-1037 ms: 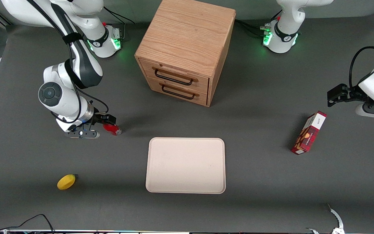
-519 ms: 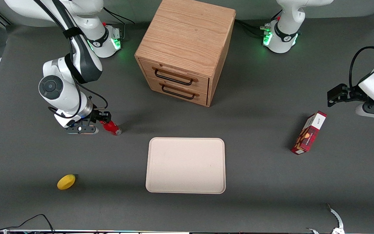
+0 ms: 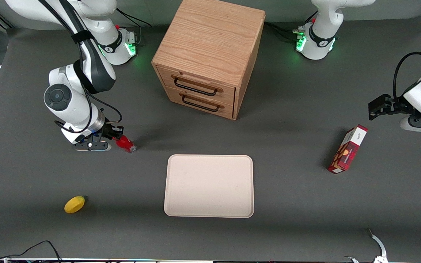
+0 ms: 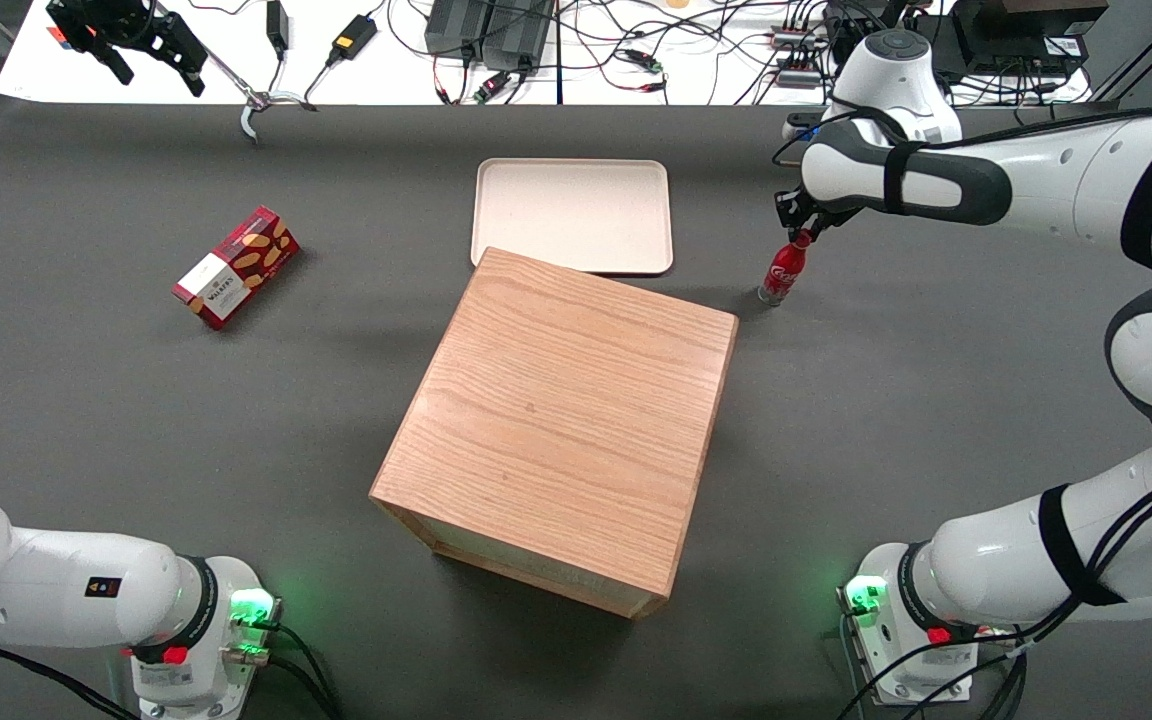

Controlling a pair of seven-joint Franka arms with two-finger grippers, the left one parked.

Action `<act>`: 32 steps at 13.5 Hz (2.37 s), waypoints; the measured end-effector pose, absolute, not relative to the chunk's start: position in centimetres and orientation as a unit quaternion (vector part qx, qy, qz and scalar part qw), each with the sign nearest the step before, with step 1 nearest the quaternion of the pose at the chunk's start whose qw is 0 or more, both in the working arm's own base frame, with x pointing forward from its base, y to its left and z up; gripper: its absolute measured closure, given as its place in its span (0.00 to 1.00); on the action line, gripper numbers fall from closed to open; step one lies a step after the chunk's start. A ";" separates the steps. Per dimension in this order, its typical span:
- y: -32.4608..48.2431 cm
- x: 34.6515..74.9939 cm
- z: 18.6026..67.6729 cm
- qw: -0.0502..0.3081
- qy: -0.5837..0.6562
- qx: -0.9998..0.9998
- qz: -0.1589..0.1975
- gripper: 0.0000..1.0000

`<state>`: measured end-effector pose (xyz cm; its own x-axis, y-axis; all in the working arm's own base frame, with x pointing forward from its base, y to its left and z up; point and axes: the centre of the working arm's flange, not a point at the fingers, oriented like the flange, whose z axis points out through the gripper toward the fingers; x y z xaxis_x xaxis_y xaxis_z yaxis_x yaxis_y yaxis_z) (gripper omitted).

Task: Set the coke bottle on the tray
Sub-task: 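Lift the red bottle and carry it to the cream tray's edge, then lower the bottle onto the tray and open the right gripper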

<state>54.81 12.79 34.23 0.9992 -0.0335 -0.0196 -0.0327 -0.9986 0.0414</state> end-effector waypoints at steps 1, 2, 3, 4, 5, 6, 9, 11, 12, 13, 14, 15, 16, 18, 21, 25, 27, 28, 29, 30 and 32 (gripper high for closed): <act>12.9 55.0 34.8 0.020 -0.016 1.000 -0.007 0.69; 13.0 55.4 36.0 0.022 -0.016 1.000 -0.007 0.69; 13.2 55.9 38.1 0.027 -0.016 0.999 -0.011 0.69; 13.6 56.3 40.9 0.031 -0.015 0.999 -0.013 0.69; 14.2 56.8 44.3 0.033 -0.014 0.999 -0.012 0.69; 14.7 57.1 48.1 0.034 -0.013 0.999 -0.008 0.69; 17.1 57.3 57.9 0.024 0.002 1.000 0.010 0.69; 19.4 58.2 61.6 0.002 0.011 1.000 0.009 0.69; 20.4 59.3 62.3 -0.014 -0.002 1.000 0.010 0.69; 21.3 60.7 62.2 -0.032 -0.026 0.999 0.011 0.69; 22.7 62.2 61.3 -0.050 -0.054 0.997 0.010 0.69; 24.3 63.7 59.7 -0.064 -0.081 0.995 0.011 0.69; 26.1 65.1 57.4 -0.071 -0.104 0.992 0.017 0.69; 28.9 67.5 51.8 -0.069 -0.143 0.987 0.028 0.69; 31.4 70.1 43.9 -0.054 -0.177 0.981 0.054 0.69; 32.0 71.9 37.6 -0.032 -0.183 0.979 0.081 0.69; 32.1 72.3 36.1 -0.026 -0.189 0.977 0.093 0.69; 32.5 72.3 35.2 -0.023 -0.188 0.977 0.097 0.69; 32.9 72.3 34.4 -0.023 -0.191 0.976 0.101 0.69; 33.3 72.3 34.0 -0.023 -0.191 0.975 0.106 0.69; 33.6 72.2 34.0 -0.025 -0.192 0.975 0.106 0.69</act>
